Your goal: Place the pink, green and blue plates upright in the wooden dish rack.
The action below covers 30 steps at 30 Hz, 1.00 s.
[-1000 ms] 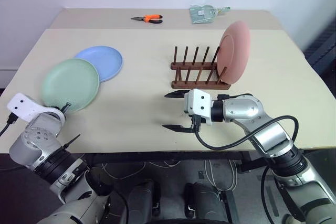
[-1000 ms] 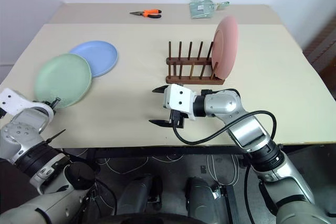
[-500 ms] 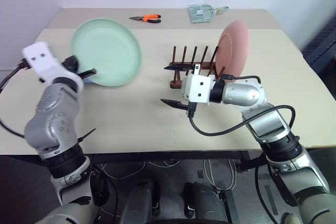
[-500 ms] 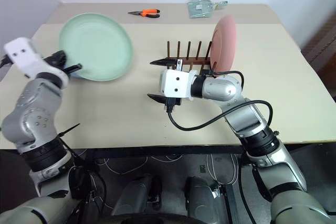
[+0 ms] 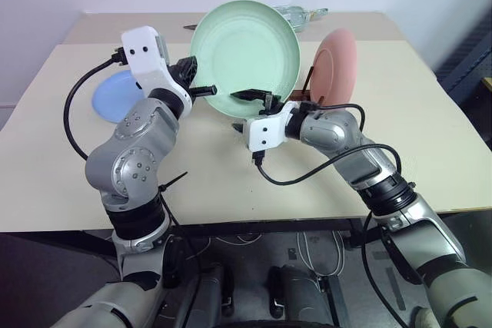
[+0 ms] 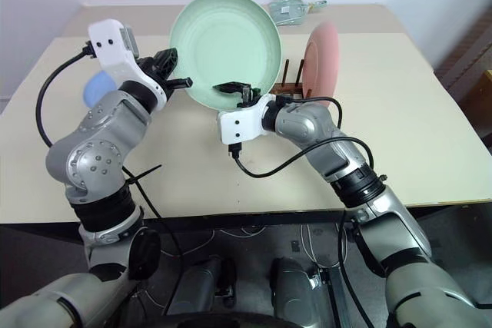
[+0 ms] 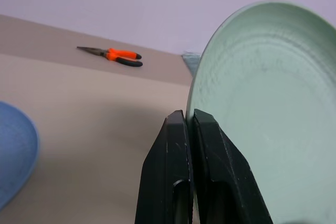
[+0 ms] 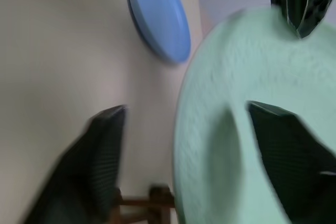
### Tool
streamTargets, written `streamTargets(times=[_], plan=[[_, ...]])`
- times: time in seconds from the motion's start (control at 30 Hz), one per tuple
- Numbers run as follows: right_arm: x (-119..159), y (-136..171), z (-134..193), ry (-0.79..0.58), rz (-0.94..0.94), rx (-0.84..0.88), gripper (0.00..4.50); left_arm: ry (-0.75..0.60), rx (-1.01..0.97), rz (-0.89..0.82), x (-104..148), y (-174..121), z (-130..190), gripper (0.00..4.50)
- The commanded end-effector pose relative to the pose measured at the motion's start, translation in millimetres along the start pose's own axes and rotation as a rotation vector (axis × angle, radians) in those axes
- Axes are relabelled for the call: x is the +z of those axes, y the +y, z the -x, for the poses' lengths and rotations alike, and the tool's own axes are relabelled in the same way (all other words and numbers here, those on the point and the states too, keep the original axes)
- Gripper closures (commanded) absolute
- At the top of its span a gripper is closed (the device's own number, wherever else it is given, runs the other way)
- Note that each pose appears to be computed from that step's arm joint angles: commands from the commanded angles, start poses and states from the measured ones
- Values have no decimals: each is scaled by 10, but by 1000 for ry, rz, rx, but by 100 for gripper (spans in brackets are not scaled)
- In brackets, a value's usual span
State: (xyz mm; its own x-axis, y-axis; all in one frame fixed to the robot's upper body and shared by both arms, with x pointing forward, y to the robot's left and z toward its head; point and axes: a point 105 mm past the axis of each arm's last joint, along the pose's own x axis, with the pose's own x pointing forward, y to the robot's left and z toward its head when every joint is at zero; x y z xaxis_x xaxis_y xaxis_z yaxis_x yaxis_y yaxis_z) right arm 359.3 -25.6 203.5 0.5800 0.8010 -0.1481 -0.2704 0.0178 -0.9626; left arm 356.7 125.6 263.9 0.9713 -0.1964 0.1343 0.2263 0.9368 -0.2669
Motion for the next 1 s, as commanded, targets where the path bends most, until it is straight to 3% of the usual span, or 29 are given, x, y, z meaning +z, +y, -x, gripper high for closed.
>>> streamTargets(times=[0.03,0.1,0.13,0.2,0.33,0.43,0.53,0.7,0.8,1.0], plan=[[28,-194,31,-2,74,-68,315,-65,-22,-22,176,-43,66,450],[23,-200,38,-1,83,-73,398,-69,-15,-9,182,-14,68,450],[24,-208,42,-1,88,-79,442,-83,-10,8,209,1,68,420],[25,-234,53,0,106,-94,450,-157,48,61,357,118,65,358],[33,-381,128,-14,105,-154,450,-342,312,85,745,676,143,171],[121,-610,269,-107,-75,-250,450,-332,409,-106,780,978,186,171],[201,-831,432,-237,-394,-323,450,-231,357,-353,548,1021,158,171],[110,-1309,744,-476,-1105,-477,450,17,-56,-534,-324,655,235,171],[36,-1327,793,-477,-1280,-453,450,137,-299,-472,-756,364,431,171],[-184,-1325,801,-431,-1533,-481,450,230,-483,-388,-1051,71,632,171]])
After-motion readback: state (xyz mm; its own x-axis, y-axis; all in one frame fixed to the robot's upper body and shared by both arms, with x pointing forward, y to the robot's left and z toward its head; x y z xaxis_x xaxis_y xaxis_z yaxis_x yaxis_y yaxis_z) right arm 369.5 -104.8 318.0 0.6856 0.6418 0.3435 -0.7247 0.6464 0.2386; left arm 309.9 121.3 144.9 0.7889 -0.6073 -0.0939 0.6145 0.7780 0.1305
